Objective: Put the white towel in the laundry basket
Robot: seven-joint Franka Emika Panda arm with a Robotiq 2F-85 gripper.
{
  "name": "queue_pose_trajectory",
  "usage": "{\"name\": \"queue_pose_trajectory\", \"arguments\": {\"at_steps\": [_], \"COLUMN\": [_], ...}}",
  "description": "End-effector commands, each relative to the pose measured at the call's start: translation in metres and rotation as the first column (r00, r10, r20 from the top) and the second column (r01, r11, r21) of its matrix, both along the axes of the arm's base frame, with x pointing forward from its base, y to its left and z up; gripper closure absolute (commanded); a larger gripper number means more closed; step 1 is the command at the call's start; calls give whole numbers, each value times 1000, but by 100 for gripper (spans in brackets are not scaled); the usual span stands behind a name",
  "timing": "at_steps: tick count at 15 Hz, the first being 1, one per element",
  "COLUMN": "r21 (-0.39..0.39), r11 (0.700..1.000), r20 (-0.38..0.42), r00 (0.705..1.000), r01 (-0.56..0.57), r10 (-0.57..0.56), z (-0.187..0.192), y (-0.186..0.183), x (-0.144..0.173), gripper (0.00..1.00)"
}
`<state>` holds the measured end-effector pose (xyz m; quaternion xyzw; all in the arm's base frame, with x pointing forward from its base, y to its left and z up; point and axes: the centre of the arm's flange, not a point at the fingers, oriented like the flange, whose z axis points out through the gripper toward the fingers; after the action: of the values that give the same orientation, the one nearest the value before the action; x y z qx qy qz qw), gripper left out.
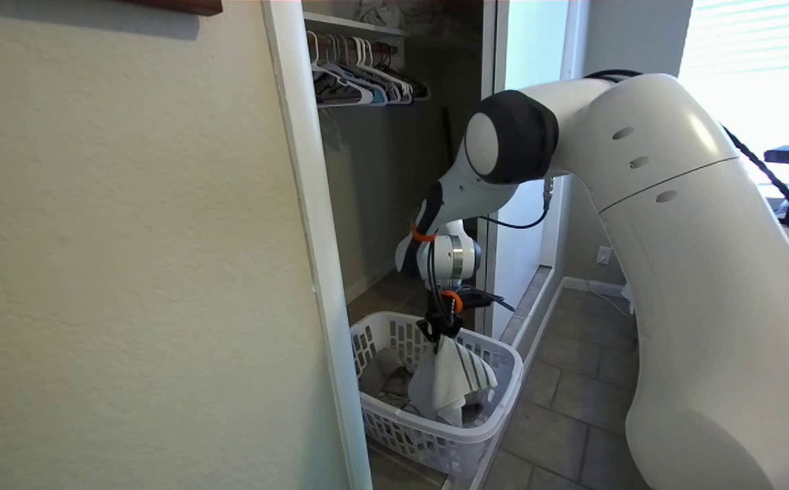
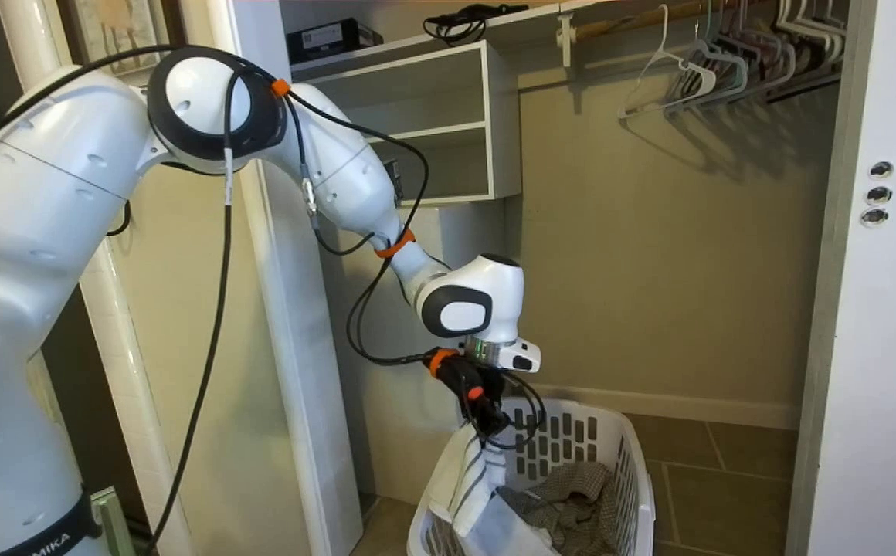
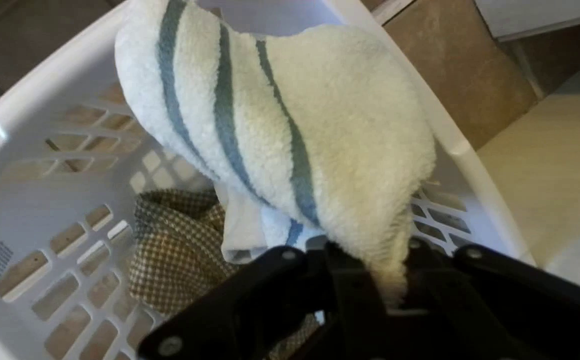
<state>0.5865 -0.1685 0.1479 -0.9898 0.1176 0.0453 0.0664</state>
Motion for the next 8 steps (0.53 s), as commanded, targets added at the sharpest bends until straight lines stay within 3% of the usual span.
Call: {"name": "queue_pose_trajectory", "arguments": {"at_steps": [1,6,7,8], "r21": [-8,-131,-139,-125], "r11": [1000,986,981,979], "r20": [-1,70,100,132], "r00": [1000,993,988,981], "r01": [30,107,133,160], "r10": [-30,-99,-120,-143], "z": [-23,-43,-42,-40], "y": [-10,-34,-39,-40], "x": [-19,-33,-32,-29], "gripper": [97,97,74,60]}}
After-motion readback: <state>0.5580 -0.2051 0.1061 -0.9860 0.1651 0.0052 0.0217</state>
